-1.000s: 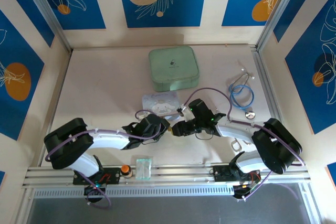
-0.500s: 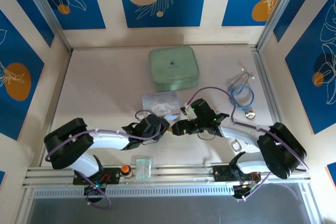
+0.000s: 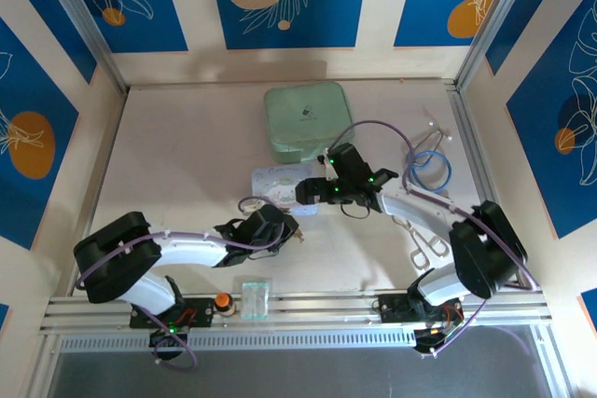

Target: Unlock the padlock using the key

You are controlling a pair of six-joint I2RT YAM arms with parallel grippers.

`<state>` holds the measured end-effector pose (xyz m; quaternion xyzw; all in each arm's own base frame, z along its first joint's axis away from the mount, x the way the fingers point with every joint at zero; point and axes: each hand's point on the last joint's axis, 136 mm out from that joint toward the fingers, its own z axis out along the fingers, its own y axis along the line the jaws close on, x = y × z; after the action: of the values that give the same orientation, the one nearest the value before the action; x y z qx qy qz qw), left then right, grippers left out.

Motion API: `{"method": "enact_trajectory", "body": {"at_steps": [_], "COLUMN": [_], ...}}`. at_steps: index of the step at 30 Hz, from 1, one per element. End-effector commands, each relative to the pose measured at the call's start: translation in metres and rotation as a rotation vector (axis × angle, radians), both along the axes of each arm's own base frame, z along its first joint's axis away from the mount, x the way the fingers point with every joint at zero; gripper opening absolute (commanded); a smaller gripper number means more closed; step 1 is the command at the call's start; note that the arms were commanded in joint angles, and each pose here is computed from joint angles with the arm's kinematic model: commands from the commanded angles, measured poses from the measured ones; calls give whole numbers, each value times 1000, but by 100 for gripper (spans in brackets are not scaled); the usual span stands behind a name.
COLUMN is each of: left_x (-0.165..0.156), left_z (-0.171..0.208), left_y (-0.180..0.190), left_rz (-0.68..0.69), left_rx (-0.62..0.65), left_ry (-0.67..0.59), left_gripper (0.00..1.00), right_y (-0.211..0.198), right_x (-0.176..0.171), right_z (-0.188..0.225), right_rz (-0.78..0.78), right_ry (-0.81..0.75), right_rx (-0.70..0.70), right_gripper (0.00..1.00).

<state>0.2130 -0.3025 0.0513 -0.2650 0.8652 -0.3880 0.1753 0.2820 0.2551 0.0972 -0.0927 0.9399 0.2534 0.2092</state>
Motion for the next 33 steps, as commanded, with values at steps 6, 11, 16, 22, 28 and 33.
{"method": "enact_trajectory", "body": {"at_steps": [6,11,16,22,28,33], "left_x": [-13,-17,-18,-16,-14,-15], "left_z": [-26,-35,-42,-41,-39,-40], "left_y": [32,46,61,82,87,91], "left_rz": [-46,-63,-129,-201,-287,-318], "left_rx": [199,246,348,531,652,706], "left_ry": [43,65,87,70,67,77], "left_gripper": [0,0,0,5,6,9], "right_y": [-8,-8,-8,-6,-7,-8], "right_x": [12,8,2,1,4,1], "right_z": [-29,-44,-55,-60,-58,-60], "right_rz": [-28,-27,-22,-11,-14,-18], "right_ry": [69,94,114,126,122,131], "right_rx": [-127,-128,-139,-138,-135,-128], "right_gripper": [83,72,66,62,61,61]}}
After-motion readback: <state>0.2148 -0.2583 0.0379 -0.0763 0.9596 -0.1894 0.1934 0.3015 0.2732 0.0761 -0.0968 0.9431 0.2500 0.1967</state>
